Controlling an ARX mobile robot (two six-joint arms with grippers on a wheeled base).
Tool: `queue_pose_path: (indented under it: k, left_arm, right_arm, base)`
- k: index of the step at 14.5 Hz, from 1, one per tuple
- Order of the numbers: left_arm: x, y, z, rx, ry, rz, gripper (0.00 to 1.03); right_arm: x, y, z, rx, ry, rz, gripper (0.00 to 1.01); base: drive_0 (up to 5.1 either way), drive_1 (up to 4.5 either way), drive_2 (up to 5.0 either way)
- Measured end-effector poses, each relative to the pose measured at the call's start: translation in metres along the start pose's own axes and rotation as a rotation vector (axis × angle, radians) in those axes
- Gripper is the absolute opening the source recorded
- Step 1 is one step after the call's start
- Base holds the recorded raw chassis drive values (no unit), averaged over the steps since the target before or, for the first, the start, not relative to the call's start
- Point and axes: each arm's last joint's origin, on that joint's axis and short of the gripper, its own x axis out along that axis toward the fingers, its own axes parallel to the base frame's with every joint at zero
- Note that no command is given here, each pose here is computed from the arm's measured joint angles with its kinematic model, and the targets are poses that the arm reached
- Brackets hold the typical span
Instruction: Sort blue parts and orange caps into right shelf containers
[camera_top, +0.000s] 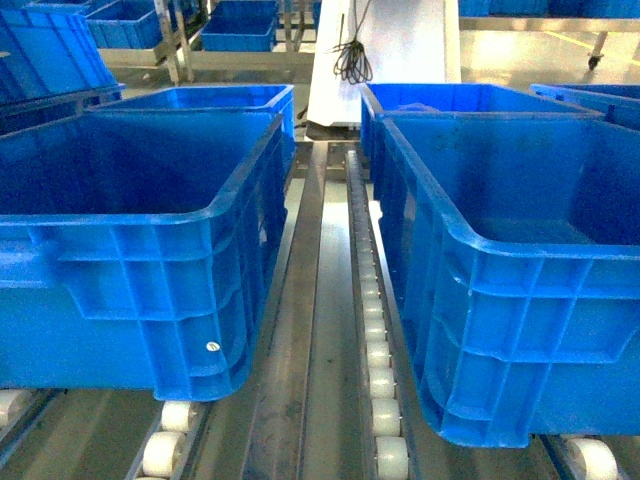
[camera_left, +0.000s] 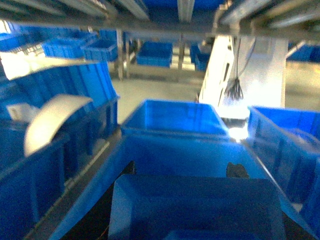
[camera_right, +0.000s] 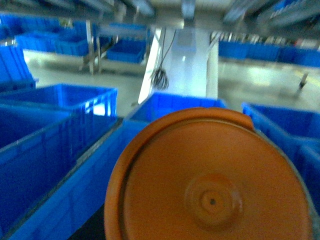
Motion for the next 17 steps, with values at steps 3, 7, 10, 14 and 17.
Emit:
queue_pose_path:
  k: [3, 7, 10, 14, 17]
  left_arm:
    - [0.083, -0.008, -0.016, 0.002, 0.154, -0.001, 0.42]
    - [0.109, -0.020, -0.015, -0.023, 0.129, -0.006, 0.56]
    - [0.109, -0.018, -0.017, -0.028, 0.142, 0.017, 0.90]
    - [0.104, -0.013, -0.015, -0.016, 0.072, -0.031, 0.90]
    - [0.086, -0.012, -0.021, -0.003, 0.065, -0.056, 0.79]
  right_arm:
    - [0.086, 0.010, -0.031, 0.006, 0.226, -0.061, 0.46]
    - [0.122, 0.032, -0.021, -0.003, 0.190, -0.085, 0.65]
    - [0.123, 0.032, -0.021, -0.003, 0.194, -0.090, 1.00]
    - [0.120, 0.030, -0.019, 0.022, 0.108, -0.089, 0.90]
    - [0.107, 0.025, -0.023, 0.037, 0.068, -0.085, 0.79]
  base:
    - [0.0, 0.00, 0.0]
    - [0.0, 0.00, 0.0]
    - [0.0, 0.00, 0.0]
    - [0.0, 0.00, 0.0]
    - [0.0, 0.00, 0.0]
